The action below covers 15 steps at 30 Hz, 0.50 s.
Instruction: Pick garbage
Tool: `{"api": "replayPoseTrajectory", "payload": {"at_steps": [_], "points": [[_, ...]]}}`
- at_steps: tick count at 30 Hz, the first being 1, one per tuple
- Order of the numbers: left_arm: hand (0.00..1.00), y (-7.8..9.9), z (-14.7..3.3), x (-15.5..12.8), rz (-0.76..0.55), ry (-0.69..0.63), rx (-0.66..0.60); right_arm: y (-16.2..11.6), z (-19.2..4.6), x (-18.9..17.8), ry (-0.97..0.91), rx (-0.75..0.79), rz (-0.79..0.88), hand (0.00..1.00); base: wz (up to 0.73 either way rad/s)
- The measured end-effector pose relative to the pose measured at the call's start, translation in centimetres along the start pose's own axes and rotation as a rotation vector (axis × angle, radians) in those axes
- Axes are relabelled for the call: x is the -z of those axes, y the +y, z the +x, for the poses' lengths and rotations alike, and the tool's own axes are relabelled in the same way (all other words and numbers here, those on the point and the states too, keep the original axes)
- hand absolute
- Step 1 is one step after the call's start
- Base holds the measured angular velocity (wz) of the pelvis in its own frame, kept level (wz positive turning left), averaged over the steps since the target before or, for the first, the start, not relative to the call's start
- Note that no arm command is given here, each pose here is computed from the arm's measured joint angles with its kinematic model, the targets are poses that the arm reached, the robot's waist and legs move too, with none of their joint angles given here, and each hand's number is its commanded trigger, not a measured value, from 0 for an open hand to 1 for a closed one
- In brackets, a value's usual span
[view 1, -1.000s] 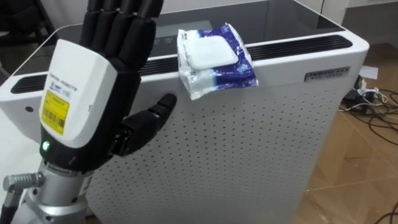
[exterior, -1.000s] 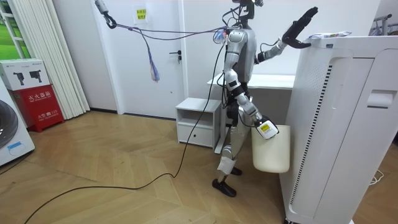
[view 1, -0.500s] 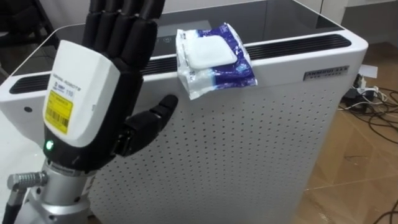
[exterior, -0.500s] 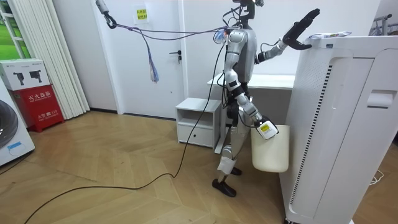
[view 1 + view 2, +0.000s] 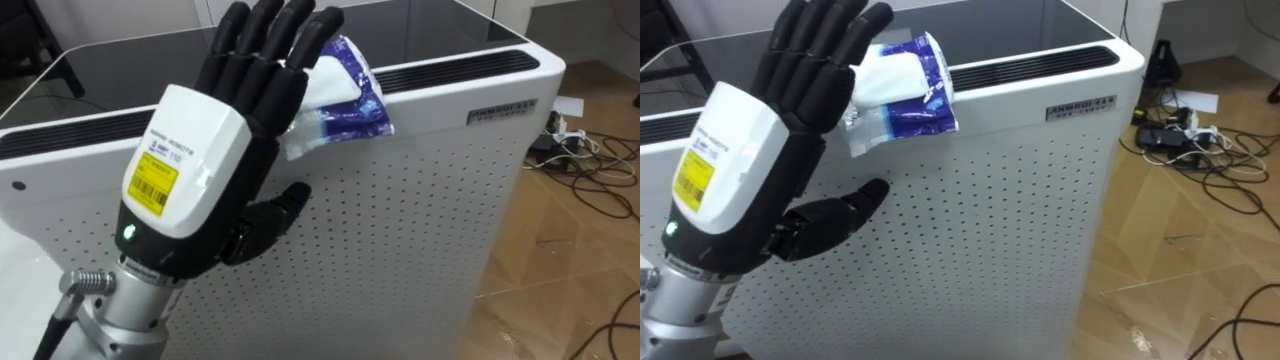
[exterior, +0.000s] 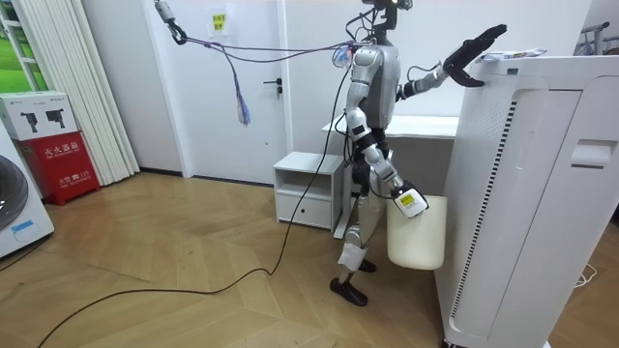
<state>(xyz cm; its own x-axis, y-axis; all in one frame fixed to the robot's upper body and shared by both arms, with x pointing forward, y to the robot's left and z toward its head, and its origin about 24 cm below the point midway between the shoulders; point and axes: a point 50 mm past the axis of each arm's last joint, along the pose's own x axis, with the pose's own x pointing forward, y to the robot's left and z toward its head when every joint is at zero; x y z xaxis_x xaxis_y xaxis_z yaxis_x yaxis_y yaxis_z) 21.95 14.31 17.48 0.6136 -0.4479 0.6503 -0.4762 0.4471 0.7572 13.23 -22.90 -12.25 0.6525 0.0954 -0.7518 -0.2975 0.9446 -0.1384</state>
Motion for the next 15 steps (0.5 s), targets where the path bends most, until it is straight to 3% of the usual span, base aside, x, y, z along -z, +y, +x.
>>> {"api": "replayPoseTrajectory", "payload": {"at_steps": [15], "points": [[0.00,0.17,0.63,0.13,0.023,-0.019,0.026,-0.28,-0.08,0.07,0.009,0.004,-0.007,1.00,0.00]]}}
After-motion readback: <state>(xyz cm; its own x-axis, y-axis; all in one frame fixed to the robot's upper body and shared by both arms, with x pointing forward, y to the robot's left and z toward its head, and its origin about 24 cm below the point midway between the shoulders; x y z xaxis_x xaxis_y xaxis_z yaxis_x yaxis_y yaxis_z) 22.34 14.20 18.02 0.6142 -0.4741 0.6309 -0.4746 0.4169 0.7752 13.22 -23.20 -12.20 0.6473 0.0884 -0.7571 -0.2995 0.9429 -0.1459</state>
